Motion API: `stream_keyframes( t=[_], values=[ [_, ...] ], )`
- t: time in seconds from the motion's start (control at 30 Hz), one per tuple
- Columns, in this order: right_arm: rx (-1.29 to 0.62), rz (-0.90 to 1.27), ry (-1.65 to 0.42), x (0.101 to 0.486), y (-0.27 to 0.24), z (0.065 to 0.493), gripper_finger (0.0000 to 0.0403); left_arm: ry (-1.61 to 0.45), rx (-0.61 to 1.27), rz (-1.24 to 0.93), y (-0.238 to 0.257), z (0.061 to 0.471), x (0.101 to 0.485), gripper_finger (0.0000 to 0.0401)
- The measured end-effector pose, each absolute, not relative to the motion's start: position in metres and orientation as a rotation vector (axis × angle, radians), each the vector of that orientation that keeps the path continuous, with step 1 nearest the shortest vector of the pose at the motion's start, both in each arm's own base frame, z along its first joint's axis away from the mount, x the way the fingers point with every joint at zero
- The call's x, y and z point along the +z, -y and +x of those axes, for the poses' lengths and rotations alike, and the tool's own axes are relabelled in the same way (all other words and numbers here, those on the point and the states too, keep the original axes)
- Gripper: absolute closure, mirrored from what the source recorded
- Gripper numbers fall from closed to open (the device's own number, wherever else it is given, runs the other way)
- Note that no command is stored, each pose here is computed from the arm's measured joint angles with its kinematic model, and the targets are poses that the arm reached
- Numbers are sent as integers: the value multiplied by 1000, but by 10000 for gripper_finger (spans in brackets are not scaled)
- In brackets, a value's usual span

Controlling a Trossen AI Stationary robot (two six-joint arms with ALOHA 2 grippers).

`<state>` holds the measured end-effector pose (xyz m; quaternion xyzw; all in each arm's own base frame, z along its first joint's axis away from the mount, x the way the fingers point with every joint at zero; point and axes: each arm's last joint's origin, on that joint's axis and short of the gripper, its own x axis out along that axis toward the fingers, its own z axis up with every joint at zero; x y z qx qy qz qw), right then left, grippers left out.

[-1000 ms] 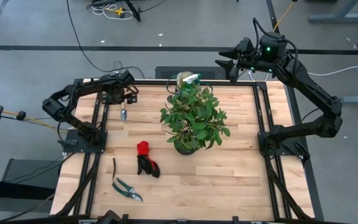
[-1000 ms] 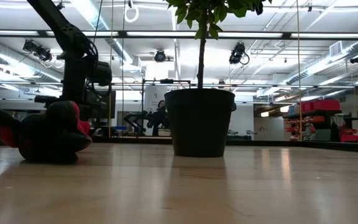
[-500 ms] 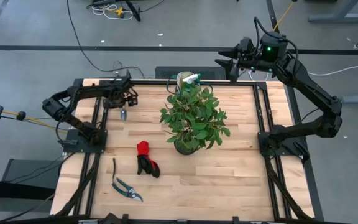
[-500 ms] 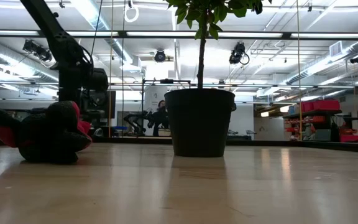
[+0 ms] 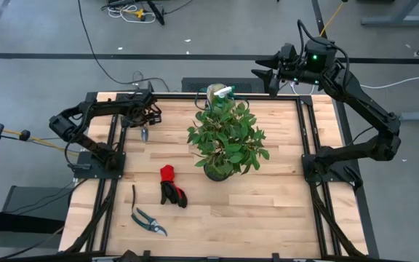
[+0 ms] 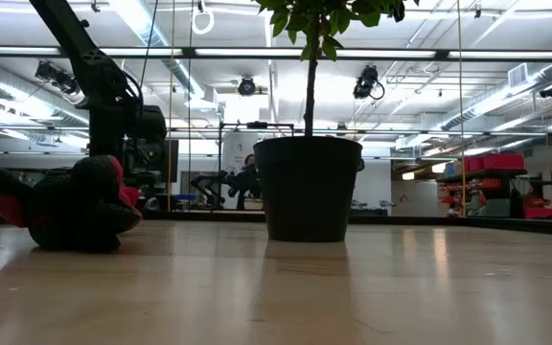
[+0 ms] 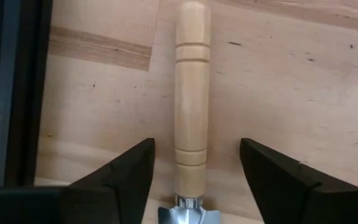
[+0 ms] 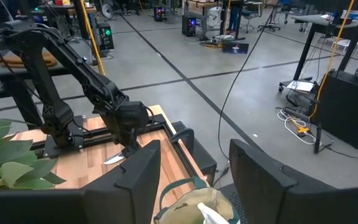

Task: Pick & Place Garden tools in Gardening bag
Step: Put the brown hand trowel into the gardening bag

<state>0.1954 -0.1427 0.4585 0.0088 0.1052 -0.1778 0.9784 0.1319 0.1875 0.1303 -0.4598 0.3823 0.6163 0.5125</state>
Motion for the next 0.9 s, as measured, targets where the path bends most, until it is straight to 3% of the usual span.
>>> stream_keyframes(
  t=[0.3, 0.9],
  values=[
    [-358, 19, -212, 458, 143, 195, 208, -920, 1485, -1104, -188, 132, 130, 218],
    [-358, 17, -212, 458, 143, 195, 208, -924, 1487, -1104, -187, 131, 130, 269]
  ],
)
